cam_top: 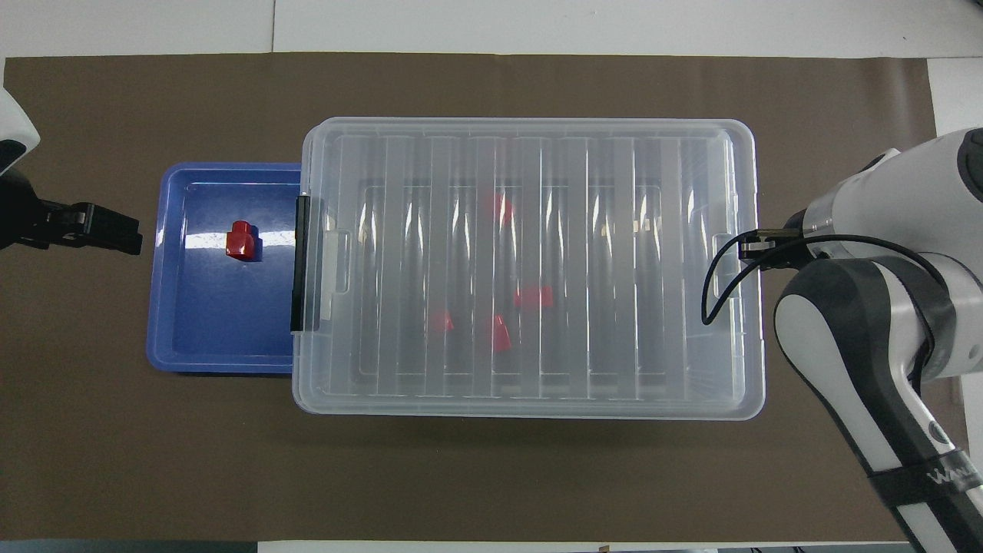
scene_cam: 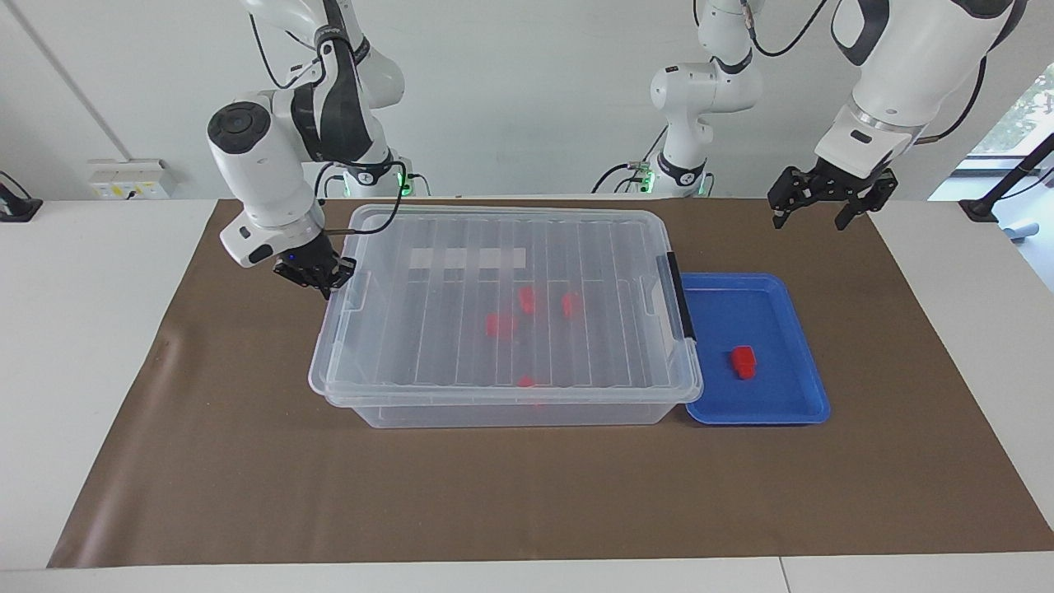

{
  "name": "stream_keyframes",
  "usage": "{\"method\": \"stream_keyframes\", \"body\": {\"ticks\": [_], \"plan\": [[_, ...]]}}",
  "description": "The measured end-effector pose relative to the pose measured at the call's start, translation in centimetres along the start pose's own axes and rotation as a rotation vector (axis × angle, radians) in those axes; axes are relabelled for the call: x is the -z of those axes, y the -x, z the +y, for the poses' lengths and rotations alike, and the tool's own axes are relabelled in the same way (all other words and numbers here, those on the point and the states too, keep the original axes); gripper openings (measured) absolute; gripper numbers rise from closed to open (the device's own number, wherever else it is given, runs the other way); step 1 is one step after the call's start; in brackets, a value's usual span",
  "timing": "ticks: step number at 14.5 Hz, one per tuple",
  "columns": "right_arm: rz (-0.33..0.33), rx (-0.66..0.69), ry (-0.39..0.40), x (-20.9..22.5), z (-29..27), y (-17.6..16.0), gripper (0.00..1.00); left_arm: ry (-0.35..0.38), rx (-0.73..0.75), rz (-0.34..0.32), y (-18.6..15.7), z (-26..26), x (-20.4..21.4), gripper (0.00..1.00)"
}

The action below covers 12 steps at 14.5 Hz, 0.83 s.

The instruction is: Place red block in blue tray from box

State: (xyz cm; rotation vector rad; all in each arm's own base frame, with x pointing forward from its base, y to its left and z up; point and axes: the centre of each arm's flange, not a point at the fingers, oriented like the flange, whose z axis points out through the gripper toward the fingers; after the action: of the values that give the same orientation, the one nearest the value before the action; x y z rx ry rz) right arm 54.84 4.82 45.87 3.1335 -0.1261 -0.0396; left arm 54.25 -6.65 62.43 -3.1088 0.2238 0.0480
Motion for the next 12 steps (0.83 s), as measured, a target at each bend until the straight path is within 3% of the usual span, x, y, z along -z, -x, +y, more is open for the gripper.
{"method": "stream_keyframes", "body": {"ticks": [5,6,12], "plan": [[-0.032,-0.019,0.004,3.9,1.0,-0.3,0.01,0.024,0.008,0.008,0.1,-0.5,0.4,1.0],[-0.04,-0.032,0.004,5.4,1.7,-0.4,0.07,0.028,0.012,0.009,0.2,-0.9,0.4,1.0],[-0.046,-0.025,-0.001,13.5,5.3,1.8,0.7,0.033,0.002,0.017,0.5,-2.6,0.8,1.0]]}}
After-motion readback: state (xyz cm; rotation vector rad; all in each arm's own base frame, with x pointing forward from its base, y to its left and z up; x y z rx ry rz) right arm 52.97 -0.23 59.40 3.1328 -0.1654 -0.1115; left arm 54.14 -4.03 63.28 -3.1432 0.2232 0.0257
